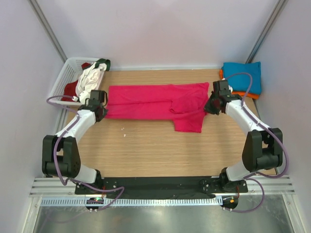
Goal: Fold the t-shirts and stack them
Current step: Fold the tshirt
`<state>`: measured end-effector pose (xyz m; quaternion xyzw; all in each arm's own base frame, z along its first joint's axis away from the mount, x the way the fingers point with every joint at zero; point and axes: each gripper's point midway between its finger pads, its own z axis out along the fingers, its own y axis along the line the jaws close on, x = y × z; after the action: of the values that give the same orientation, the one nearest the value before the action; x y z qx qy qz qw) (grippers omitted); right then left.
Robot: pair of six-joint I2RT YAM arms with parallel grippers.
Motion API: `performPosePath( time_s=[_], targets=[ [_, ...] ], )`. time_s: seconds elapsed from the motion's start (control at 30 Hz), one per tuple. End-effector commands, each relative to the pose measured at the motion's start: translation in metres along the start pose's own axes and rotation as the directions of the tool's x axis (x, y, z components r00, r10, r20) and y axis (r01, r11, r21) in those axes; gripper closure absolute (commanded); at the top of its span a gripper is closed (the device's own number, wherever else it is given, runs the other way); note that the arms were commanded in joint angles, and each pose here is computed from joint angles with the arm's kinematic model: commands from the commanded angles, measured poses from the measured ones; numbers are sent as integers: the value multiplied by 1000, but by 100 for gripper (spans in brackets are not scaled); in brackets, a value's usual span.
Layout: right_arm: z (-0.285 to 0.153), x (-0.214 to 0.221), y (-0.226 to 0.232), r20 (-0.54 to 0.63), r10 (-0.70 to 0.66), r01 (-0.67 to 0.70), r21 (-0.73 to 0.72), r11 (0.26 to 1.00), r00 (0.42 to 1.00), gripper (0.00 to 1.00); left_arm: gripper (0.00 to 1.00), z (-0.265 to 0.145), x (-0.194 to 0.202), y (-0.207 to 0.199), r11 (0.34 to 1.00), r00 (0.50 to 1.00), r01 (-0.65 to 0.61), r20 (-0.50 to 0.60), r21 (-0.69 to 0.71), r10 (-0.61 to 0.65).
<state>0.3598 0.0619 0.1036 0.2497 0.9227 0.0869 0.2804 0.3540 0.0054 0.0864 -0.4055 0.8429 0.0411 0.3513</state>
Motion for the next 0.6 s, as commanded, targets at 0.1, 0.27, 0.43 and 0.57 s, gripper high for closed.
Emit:
performPosePath(
  time_s=[0.1, 0.27, 0.43, 0.57],
  targets=[
    [-18, -50, 23, 83, 20, -15, -57, 998, 996, 99, 100, -4, -37, -18, 998, 994, 52, 98, -19, -50],
    [-8, -65, 33, 95, 12, -5, -69, 998, 995, 99, 100, 5, -46, -27, 998, 992, 54, 120, -37, -50],
    [10, -82, 40, 94, -16, 22, -69, 997, 995, 99, 100, 18, -54, -37, 997, 990, 50, 135, -59, -41],
    [22, -96, 43, 100, -31, 37, -55, 998, 994, 99, 100, 30, -63, -52, 997, 988, 40, 150, -59, -30]
  ],
)
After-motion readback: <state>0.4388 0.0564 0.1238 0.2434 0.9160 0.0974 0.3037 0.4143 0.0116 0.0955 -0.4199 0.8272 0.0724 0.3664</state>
